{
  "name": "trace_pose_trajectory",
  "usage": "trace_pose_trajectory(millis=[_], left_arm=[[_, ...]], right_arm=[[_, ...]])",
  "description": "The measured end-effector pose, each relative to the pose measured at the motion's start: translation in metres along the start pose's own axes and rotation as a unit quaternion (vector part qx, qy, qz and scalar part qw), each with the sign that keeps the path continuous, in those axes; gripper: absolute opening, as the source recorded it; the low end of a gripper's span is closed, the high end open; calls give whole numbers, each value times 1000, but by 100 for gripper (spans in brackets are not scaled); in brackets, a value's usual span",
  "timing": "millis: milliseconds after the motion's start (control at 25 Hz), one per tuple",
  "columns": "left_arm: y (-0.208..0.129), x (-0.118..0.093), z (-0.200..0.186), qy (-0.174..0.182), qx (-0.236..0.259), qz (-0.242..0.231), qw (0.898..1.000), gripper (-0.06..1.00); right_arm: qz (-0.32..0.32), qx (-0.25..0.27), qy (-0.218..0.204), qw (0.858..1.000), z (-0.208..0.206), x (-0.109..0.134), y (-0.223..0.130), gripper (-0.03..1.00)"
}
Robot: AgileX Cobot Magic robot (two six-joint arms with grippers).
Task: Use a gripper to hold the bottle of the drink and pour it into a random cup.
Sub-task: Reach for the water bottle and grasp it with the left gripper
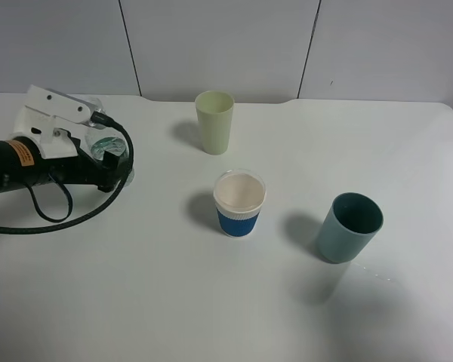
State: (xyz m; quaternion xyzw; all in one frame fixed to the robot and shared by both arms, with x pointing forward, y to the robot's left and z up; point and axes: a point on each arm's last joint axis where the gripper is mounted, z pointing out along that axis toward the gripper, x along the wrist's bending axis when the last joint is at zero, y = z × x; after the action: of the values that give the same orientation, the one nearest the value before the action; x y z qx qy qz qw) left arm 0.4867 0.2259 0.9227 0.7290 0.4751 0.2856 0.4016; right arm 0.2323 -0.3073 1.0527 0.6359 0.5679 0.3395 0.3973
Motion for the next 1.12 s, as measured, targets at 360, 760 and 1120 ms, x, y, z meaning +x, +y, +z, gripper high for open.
trace_pose_trajectory(millis=[360, 760, 1120], left_arm=[[-8, -2, 15, -12, -37, -8, 999, 100], [-18, 12, 27, 2, -72, -26, 997, 100], [-21, 12, 30, 2, -78, -23, 997, 100]], right_arm=[[0, 0, 0, 1000, 0, 0, 0, 63], [0, 0, 0, 1000, 0, 0, 0, 63], [0, 0, 0, 1000, 0, 0, 0, 63]])
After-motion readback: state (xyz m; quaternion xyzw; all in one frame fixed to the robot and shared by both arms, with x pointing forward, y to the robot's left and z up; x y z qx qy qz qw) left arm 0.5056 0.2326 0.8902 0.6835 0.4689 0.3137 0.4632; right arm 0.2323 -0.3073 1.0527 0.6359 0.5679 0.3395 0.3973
